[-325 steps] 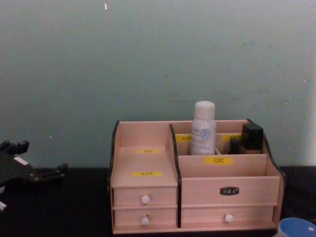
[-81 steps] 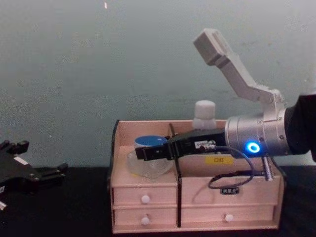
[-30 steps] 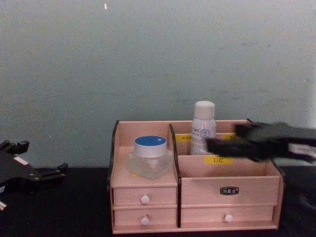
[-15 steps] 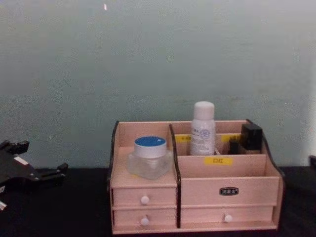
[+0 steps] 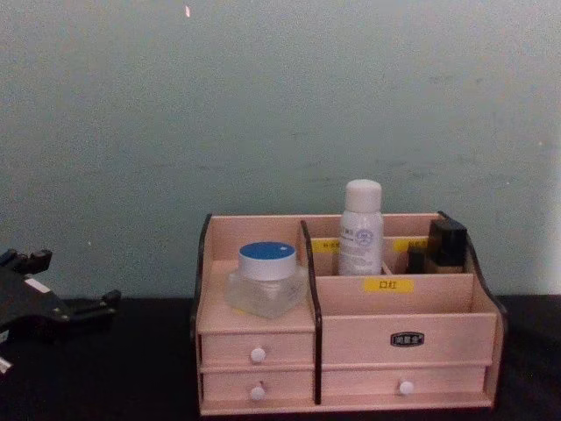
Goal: Pick up the facial cleanser and watermelon frost from the table and place them into the tiered storage box.
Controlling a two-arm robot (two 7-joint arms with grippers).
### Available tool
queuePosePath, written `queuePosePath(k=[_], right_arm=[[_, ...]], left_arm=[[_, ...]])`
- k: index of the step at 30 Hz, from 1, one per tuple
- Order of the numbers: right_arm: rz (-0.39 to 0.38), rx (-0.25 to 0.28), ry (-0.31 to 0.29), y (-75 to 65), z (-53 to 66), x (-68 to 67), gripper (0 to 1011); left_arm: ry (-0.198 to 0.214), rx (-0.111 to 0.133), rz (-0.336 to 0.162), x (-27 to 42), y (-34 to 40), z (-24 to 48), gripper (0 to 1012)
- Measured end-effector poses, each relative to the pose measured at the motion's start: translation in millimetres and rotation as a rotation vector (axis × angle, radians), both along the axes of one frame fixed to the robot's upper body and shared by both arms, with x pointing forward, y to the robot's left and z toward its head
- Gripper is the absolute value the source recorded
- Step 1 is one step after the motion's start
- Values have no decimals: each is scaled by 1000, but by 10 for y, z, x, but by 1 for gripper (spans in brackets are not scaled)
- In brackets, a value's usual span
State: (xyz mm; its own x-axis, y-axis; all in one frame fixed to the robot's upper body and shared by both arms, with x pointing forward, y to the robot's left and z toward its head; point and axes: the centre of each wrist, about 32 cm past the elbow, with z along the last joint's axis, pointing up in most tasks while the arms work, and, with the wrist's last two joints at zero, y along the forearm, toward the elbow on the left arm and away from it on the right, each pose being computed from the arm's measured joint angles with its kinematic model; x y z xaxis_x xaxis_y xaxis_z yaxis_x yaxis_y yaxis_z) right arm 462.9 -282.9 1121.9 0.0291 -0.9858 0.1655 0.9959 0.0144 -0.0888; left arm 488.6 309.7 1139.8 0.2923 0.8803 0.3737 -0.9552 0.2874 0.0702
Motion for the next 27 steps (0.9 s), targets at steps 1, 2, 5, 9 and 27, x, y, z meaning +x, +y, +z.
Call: queuePosePath(k=[1, 2, 5, 9, 27], right_arm=[[1, 1, 5, -2, -4, 8, 1003], [3, 1, 10, -3, -7, 15, 1003], [3, 1, 11, -3, -7, 17, 1003], [4, 1, 10, -3, -4, 14, 1003], [6, -1, 6, 2, 1, 7, 1002]], left_arm=[[0, 0, 0, 0, 0, 0, 1001], [0, 0, 0, 0, 0, 0, 1001], [0, 0, 0, 0, 0, 0, 1001], [0, 0, 0, 0, 0, 0, 1001], [0, 0, 0, 0, 0, 0, 1001]])
